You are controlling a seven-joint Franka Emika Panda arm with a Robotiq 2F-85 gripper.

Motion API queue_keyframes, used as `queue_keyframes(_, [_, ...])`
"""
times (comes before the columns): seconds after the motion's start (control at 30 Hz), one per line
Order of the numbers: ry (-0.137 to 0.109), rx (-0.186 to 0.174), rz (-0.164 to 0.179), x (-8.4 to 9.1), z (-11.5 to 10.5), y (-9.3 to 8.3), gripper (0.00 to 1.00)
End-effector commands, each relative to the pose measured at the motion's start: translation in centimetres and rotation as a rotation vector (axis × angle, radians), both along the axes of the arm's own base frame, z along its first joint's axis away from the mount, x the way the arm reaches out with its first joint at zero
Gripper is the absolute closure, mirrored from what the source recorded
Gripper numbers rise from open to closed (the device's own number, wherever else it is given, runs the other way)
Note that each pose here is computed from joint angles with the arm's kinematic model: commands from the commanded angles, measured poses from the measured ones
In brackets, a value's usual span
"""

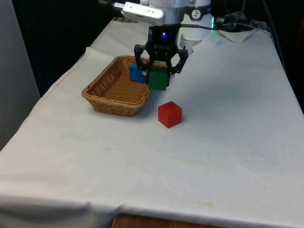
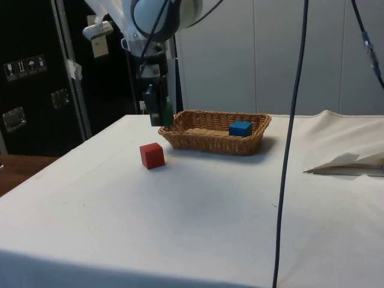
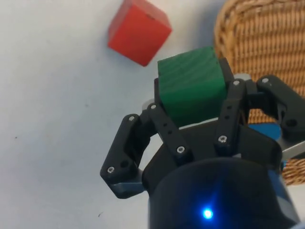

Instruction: Pick up exactly two blocks and place them into the basket.

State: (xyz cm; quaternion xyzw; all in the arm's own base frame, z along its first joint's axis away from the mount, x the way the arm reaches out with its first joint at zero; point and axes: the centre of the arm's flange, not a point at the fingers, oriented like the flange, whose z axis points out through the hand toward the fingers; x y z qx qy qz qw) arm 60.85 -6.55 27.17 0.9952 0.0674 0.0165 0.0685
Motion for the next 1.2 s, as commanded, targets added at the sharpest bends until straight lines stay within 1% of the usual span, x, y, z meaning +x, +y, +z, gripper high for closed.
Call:
queue_keyframes(0.0, [-0.003,0.004,0.001,-0.2,0.1,-0.6,1.00])
queue_keyframes(0.1, [0.000,0.000,-0.002,-0.3,0.1,-1.9,1.00])
queue_keyframes(0.13, [0.003,-0.008,-0.005,-0.3,0.1,-1.6,1.00])
queue_keyframes(0.17, [0.000,-0.001,-0.004,-0.4,0.2,-2.2,1.00])
queue_keyframes(0.33, [0.004,-0.006,-0.008,-0.6,0.2,-3.9,1.00])
queue_keyframes(0.37, [0.005,-0.007,-0.010,-0.7,0.1,-4.7,1.00])
queue_keyframes(0.4, [0.008,-0.014,-0.011,-0.7,0.2,-4.5,1.00])
queue_keyframes(0.43, [0.005,-0.006,-0.010,-0.8,0.1,-4.9,1.00])
queue_keyframes(0.63, [0.013,-0.004,-0.015,-1.3,-0.4,-7.2,1.00])
queue_keyframes(0.67, [0.014,-0.003,-0.014,-1.4,-0.5,-7.5,1.00])
queue_keyframes(0.7, [0.020,-0.011,-0.019,-1.4,-0.3,-7.2,1.00])
queue_keyframes(0.73, [0.015,-0.001,-0.017,-1.5,-0.7,-7.8,1.00])
queue_keyframes(0.83, [0.017,0.006,-0.021,-1.8,-1.3,-8.4,1.00])
queue_keyframes(0.87, [0.019,0.012,-0.024,-2.1,-2.0,-8.7,1.00])
queue_keyframes(0.97, [0.018,0.018,-0.028,-2.5,-2.9,-9.0,1.00])
queue_keyframes(1.0, [0.028,0.011,-0.031,-2.4,-2.7,-8.9,1.00])
queue_keyframes(1.03, [0.018,0.019,-0.028,-2.7,-3.3,-9.1,1.00])
queue_keyframes(1.17, [0.018,0.021,-0.033,-3.2,-4.5,-9.5,1.00])
